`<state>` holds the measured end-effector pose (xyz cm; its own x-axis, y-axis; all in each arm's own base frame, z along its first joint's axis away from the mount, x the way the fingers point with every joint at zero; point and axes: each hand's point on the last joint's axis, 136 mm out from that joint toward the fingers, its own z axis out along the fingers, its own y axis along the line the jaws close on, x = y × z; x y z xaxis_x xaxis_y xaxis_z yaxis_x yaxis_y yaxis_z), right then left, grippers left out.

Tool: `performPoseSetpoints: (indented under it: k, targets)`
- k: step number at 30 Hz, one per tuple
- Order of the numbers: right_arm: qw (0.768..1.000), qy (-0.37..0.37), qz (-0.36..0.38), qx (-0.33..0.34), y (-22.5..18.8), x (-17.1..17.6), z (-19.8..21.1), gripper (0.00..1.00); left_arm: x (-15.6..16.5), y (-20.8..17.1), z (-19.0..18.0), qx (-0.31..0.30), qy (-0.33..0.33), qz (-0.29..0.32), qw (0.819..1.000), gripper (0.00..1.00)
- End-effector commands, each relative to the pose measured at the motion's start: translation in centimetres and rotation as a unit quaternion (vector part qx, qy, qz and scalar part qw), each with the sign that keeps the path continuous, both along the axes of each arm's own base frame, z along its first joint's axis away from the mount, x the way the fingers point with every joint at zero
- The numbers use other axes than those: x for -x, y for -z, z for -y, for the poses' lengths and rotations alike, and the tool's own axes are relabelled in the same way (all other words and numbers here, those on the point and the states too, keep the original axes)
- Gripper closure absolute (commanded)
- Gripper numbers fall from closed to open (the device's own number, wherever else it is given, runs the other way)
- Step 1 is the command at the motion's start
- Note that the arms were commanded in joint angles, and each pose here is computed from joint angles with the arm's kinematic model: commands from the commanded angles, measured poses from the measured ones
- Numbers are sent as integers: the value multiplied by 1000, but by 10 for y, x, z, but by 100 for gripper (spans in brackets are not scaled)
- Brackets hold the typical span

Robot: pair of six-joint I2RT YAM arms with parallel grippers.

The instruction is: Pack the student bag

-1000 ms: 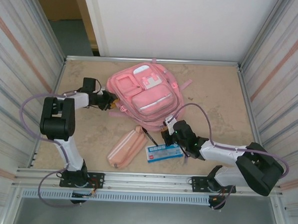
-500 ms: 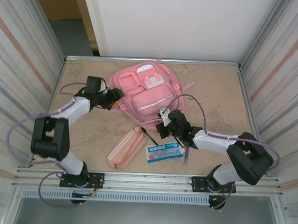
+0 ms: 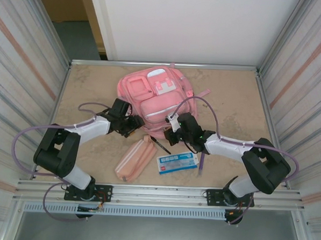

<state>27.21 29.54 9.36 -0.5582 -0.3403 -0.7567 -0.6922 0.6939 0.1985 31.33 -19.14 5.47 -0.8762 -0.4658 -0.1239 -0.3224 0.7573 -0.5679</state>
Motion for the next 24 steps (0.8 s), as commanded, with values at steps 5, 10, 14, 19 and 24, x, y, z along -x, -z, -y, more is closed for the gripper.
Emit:
performPoseSetpoints:
  k: [5, 10, 14, 19, 24]
  targets:
    - [998, -52, 35, -26, -33, 0, -28, 100, -52, -25, 3, -5, -48, 84, 995, 63]
    - [999, -28, 11, 20, -13, -3, -8, 100, -80, -53, -6, -34, -25, 114, 993, 95]
    - [999, 5, -21, 44, -2, -5, 15, 100, -94, -51, -29, -40, -20, 89, 995, 100]
    - [996, 49, -43, 55, 7, -5, 41, 100, -120, -39, -65, -30, -40, 65, 997, 100]
    - [993, 68, -76, 60, 21, -4, 57, 100, -153, -38, -86, -6, -31, 42, 999, 100]
